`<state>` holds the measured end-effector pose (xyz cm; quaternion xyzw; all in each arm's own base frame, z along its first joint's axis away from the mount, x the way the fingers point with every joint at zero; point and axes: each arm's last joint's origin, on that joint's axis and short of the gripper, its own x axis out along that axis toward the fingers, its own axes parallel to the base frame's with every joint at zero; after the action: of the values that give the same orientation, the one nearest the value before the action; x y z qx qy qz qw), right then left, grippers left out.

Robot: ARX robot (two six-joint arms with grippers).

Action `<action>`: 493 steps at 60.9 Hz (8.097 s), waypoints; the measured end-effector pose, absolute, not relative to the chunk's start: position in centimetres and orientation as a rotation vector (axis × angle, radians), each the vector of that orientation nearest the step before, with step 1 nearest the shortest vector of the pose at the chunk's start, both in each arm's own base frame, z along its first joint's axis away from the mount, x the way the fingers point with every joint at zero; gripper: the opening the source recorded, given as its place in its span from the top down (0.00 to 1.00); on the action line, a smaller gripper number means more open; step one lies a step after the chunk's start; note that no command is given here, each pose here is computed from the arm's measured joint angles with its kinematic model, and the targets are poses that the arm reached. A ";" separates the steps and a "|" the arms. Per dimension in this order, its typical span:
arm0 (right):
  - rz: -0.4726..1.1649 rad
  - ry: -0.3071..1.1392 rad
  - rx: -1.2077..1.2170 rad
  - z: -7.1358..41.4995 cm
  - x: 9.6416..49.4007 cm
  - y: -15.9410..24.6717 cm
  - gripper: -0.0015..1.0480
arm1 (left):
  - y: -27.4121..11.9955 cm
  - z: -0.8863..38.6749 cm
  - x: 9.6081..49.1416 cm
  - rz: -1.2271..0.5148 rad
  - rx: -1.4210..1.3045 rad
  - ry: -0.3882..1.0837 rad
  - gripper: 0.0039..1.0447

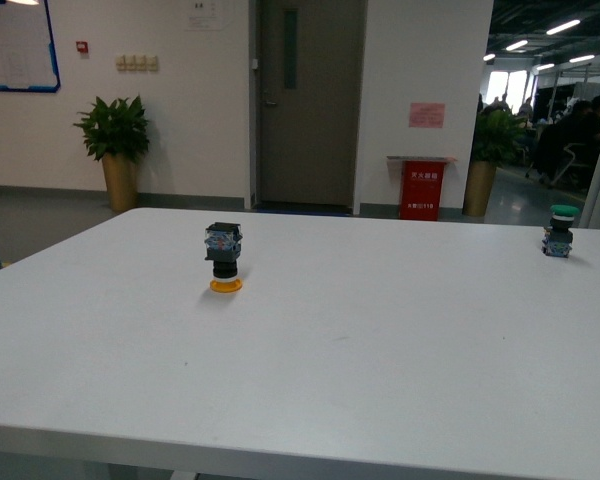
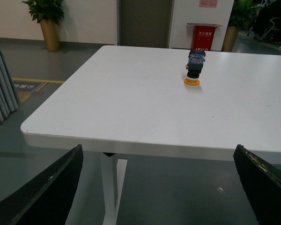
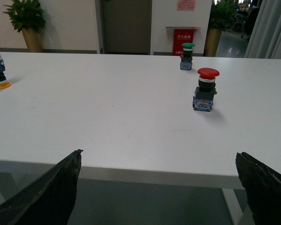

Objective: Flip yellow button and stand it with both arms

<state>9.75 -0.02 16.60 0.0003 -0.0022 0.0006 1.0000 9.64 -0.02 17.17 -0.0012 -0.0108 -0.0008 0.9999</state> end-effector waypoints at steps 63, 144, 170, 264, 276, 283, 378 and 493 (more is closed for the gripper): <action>0.001 -0.004 0.001 16.6 9.7 0.0 0.07 | 0.0 17.2 9.6 -0.002 -0.003 -0.022 0.06; -0.002 -0.005 0.001 16.6 9.7 0.0 0.07 | -8.3 27.5 41.6 -0.039 0.136 0.374 0.06; -0.002 -0.005 0.001 16.6 9.7 0.0 0.07 | -11.3 25.5 46.7 -0.055 0.118 0.438 0.06; -0.002 -0.005 0.001 16.6 9.7 0.0 0.07 | -13.9 31.2 44.8 -0.782 -0.678 0.142 0.65; -0.002 -0.005 0.001 16.6 9.7 0.0 0.07 | -16.1 28.2 45.7 -0.974 -0.957 0.259 0.66; -0.002 -0.005 0.001 16.6 9.7 0.0 0.07 | -17.6 26.3 45.8 -1.089 -1.069 0.342 0.66; 0.371 0.135 1.335 29.1 32.4 4.2 0.07 | -23.1 27.2 45.1 -1.268 -1.336 0.409 0.66; 0.270 0.043 1.158 29.6 35.1 3.3 0.64 | -10.7 27.6 36.2 -0.509 -0.344 0.388 0.06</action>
<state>35.11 3.30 29.55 0.5456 0.0204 0.1273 0.8281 36.16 -10.70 27.58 -0.1682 0.1898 -0.2490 0.9347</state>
